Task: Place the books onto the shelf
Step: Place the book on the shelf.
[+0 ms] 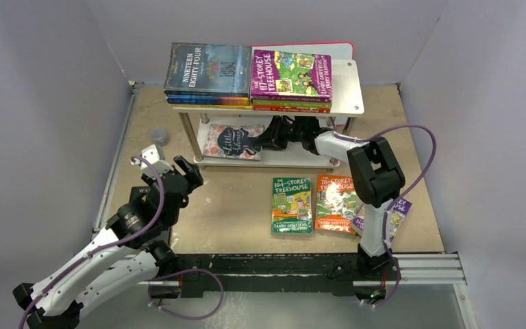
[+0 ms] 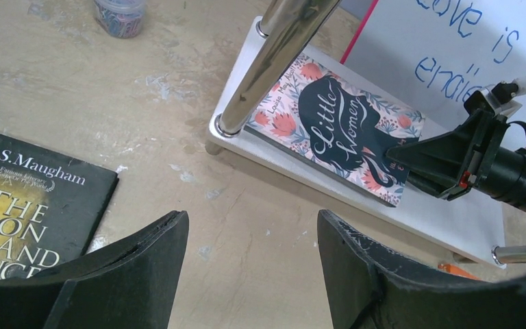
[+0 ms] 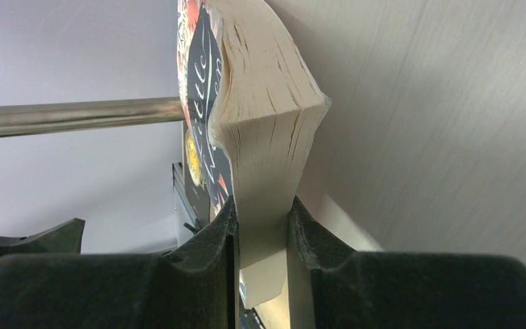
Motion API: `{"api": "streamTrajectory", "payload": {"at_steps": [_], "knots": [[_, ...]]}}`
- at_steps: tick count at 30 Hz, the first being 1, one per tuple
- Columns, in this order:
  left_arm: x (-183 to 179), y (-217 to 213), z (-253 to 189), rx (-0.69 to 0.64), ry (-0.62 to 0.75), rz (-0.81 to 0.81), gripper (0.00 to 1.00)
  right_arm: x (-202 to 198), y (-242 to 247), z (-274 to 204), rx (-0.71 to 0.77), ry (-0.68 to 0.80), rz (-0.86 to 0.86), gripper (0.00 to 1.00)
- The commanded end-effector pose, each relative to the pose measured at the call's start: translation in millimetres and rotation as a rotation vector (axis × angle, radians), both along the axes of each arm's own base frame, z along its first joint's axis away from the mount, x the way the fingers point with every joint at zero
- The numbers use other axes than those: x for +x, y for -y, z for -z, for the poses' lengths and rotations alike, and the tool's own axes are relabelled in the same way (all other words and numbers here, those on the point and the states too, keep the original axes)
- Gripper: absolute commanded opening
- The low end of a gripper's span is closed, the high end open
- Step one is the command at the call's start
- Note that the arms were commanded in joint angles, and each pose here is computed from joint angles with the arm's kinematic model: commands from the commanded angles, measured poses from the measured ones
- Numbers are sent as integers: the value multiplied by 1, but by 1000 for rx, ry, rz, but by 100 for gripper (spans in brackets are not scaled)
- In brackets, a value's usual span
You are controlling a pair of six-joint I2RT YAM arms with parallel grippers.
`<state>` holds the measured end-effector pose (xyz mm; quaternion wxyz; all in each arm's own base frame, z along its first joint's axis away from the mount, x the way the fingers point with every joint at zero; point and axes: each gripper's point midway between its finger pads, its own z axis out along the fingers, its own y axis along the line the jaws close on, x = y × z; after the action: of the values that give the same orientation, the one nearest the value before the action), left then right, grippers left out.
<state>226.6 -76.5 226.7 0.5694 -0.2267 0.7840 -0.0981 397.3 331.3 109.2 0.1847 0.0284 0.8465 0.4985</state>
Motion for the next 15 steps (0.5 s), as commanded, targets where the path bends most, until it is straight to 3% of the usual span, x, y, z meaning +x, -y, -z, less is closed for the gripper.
{"api": "streamTrajectory", "payload": {"at_steps": [1,5,9,15], "knots": [[4,-1,-5,-18,28,-27,68,25,6,2,-76,83,63,18],[4,-3,-3,-11,28,-33,68,24,4,5,-74,73,60,18],[4,-4,-4,-9,30,-37,68,19,6,4,-88,64,50,0],[2,-6,-3,-7,29,-36,68,4,12,6,-131,53,-19,0]]}}
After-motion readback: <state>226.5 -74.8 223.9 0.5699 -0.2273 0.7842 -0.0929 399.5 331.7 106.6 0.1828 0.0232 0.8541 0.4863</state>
